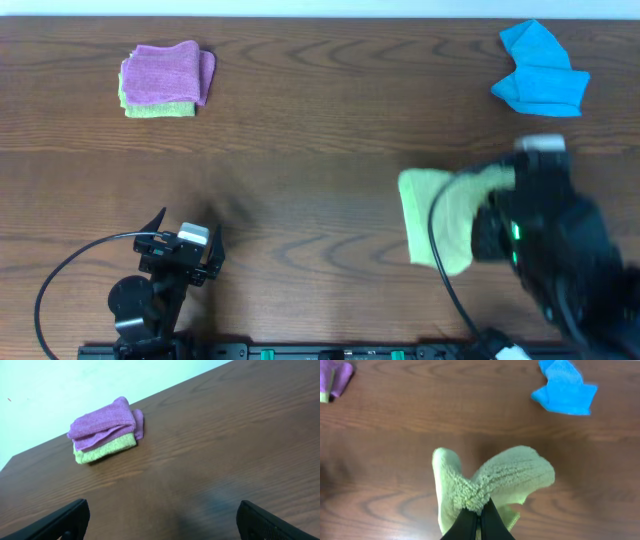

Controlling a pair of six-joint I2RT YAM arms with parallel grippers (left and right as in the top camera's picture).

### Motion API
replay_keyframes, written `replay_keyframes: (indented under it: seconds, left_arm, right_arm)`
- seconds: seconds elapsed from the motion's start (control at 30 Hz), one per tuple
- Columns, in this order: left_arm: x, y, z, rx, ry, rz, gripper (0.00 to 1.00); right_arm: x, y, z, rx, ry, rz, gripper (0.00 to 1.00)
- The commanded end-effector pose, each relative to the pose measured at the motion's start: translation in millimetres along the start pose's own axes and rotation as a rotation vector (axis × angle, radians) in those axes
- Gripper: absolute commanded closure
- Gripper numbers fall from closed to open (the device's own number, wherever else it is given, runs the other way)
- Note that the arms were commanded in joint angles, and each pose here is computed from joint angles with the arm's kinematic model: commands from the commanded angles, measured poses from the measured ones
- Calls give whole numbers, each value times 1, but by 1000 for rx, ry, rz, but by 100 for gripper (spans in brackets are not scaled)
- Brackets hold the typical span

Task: Fold the cloth
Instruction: 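Lift the yellow-green cloth with the right gripper and carry it toward table center, then lower the yellow-green cloth onto the table center with the right gripper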

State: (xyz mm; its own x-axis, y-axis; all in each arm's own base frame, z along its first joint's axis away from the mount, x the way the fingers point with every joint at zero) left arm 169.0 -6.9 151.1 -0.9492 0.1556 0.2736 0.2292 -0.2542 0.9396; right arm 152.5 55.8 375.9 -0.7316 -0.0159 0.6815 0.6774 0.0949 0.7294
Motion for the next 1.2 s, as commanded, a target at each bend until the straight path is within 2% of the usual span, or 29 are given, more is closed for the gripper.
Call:
replay_keyframes:
  seconds: [0.0, 0.17, 0.43, 0.6, 0.7, 0.9, 1.17]
  left_arm:
    - [-3, -8, -4, 11, -25, 17, 5]
    - [-3, -8, -4, 11, -25, 17, 5]
    - [-3, -8, -4, 11, -25, 17, 5]
    - [-3, -8, -4, 11, -25, 16, 5]
    - [-3, -8, -4, 11, -25, 17, 5]
    - [-3, -8, -4, 11, -26, 16, 5]
    - [-3, -8, -4, 11, -25, 17, 5]
  right_arm:
    - [6, -31, -13, -91, 19, -28, 98]
    - [-8, -52, -9, -110, 70, -39, 98]
    - [-87, -48, 44, 21, 54, 152, 98]
    - [-138, -25, 77, 90, 99, 151, 99]
    - [-160, 3, 82, 78, 151, 105, 98]
    - [-171, 58, 76, 104, 170, 22, 98]
    - [-197, 24, 76, 119, 155, 246, 98]
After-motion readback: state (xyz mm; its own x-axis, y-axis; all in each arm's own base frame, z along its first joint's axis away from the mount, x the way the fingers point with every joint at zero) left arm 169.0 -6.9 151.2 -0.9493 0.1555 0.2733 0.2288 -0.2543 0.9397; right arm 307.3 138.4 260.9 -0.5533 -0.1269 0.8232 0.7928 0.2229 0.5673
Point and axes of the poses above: each gripper's point midway between its finger pads, its own x axis back along the fingers, its own z axis along the line the jaws close on, y = z × x, the point moved 6 cm from there along x, back along the fingers, and after that the axes turned 7 degrees about x, right-handed, at the moved point
